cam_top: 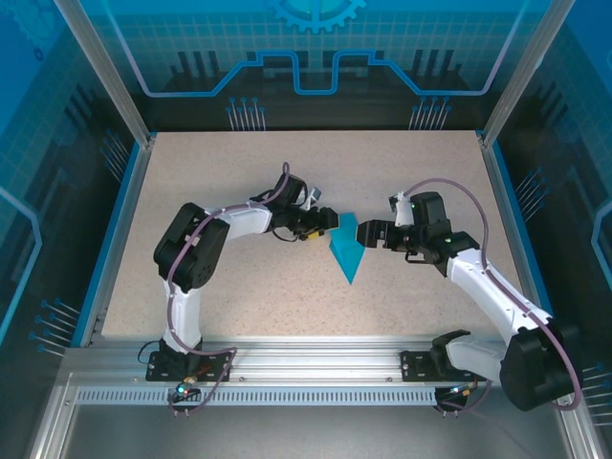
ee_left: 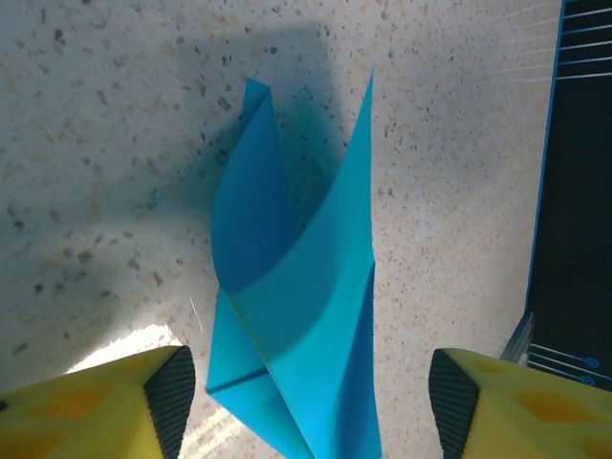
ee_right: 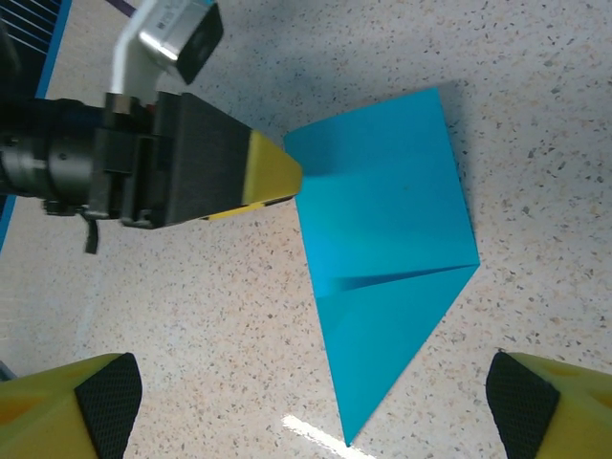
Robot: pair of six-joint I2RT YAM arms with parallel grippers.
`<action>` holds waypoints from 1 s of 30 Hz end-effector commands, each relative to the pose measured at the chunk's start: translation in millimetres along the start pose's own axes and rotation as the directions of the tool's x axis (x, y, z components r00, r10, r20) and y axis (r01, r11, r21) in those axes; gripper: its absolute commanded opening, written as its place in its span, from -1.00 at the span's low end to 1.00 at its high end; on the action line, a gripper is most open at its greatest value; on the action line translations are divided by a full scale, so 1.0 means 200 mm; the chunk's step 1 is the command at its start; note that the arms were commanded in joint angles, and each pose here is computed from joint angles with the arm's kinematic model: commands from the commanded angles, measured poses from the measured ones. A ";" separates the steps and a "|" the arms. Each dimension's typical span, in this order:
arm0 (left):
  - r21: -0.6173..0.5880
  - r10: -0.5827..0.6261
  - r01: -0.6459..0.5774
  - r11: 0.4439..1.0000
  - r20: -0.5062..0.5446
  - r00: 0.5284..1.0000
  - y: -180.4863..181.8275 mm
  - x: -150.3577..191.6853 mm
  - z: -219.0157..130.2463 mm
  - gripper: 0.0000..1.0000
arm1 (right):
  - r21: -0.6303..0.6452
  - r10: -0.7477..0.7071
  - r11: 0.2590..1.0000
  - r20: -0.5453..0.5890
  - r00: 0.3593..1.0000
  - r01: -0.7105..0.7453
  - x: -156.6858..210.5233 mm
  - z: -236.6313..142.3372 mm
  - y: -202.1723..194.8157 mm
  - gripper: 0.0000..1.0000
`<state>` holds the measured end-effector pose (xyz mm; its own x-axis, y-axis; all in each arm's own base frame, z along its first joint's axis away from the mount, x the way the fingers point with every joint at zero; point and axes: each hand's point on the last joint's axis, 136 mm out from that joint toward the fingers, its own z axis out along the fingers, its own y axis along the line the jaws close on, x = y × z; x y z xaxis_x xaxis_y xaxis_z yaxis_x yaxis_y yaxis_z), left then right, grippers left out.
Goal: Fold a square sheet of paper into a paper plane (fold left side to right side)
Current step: Fold the wing for the fifth time at the center of the table.
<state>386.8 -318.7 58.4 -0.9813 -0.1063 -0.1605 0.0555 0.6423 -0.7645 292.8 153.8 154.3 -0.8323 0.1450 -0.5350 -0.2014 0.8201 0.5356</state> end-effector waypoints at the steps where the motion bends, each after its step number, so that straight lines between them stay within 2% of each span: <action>1: 0.047 0.029 -0.029 0.998 0.000 1.000 -0.06 -0.04 0.03 0.19 | -0.033 0.023 0.999 0.009 1.000 -0.023 -0.01 -0.01 0.00 0.92; 6: 0.026 0.126 -0.126 0.992 0.026 0.992 -0.03 -0.06 0.04 -0.16 | -0.061 0.042 0.997 -0.009 0.999 -0.042 0.01 0.00 -0.01 0.99; 9: 0.041 0.157 -0.158 0.987 0.034 0.987 -0.03 -0.07 0.04 -0.46 | -0.079 0.041 0.996 -0.024 0.999 -0.043 0.02 0.01 -0.01 0.99; 15: 0.079 0.223 -0.226 0.971 0.045 0.974 -0.07 -0.06 0.00 -0.88 | -0.101 0.036 0.994 -0.056 0.998 -0.042 0.03 0.04 -0.03 1.00; 17: 0.094 0.230 -0.233 0.968 0.044 0.972 -0.08 -0.05 -0.04 -0.94 | -0.103 0.045 0.993 -0.062 0.997 -0.051 0.03 0.05 -0.05 1.00; 23: 0.177 0.297 -0.301 0.937 0.046 0.954 -0.17 0.05 -0.18 -1.00 | -0.242 0.025 0.969 -0.075 0.997 -0.043 -0.03 0.11 -0.02 0.98; 27: 0.228 0.329 -0.331 0.916 0.045 0.943 -0.19 0.11 -0.27 -1.00 | -0.284 -0.037 0.959 -0.074 0.997 0.015 -0.04 0.18 -0.04 0.79; 30: 0.276 0.347 -0.344 0.897 0.038 0.937 -0.21 0.15 -0.31 -1.00 | -0.329 -0.067 0.943 -0.054 0.996 0.045 -0.05 0.24 -0.04 0.72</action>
<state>357.2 -302.4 106.6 -0.9226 0.0470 -0.3828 0.3548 0.4925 -0.7947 315.8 166.1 112.7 -0.8924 0.0885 -0.4424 -0.2785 0.6632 0.6946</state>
